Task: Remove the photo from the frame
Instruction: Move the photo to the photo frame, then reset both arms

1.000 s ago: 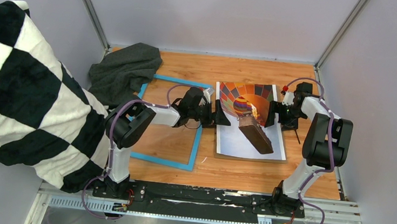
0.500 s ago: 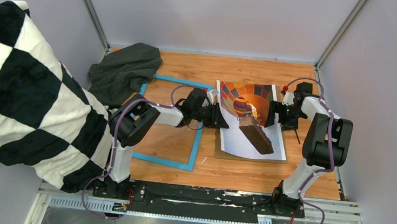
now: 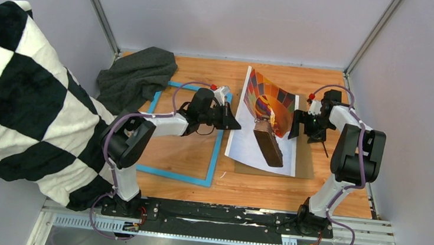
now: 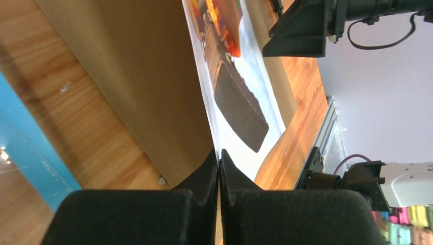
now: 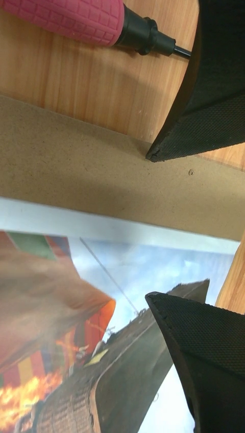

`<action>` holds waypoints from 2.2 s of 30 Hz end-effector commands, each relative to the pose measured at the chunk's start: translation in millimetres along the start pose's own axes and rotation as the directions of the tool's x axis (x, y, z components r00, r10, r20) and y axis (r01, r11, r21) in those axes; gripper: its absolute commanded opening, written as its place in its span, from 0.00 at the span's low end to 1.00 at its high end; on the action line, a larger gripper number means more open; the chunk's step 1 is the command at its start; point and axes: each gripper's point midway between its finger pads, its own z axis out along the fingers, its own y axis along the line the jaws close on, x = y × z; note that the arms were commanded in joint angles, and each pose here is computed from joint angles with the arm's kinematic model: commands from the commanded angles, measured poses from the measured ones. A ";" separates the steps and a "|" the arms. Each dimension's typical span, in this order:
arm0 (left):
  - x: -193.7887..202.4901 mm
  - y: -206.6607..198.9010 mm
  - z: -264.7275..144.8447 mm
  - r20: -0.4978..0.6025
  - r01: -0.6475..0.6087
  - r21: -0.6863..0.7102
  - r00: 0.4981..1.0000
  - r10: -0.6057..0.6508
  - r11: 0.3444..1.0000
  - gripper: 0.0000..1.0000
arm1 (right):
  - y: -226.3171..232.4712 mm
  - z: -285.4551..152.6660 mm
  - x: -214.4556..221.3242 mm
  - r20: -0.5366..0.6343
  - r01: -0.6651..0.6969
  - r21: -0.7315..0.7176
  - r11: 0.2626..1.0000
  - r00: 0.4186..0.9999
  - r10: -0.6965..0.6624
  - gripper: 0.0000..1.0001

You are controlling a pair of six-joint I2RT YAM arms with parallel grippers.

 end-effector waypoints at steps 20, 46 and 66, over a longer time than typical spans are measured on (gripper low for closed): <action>4.0 52.6 -128.8 -0.014 -0.055 -0.231 0.998 0.053 0.971 0.00 | -11.3 9.5 19.5 -0.054 -0.024 0.023 0.999 0.998 0.026 1.00; 1.9 83.4 -167.1 0.022 -0.093 -0.352 0.994 0.108 0.932 1.00 | -15.3 -22.7 2.8 0.027 -0.017 0.099 0.995 1.000 0.014 1.00; -58.0 42.8 -304.5 -0.107 -0.535 -0.589 0.795 0.598 0.606 1.00 | 116.1 -220.0 -19.1 0.590 0.476 0.070 0.877 0.689 -0.421 1.00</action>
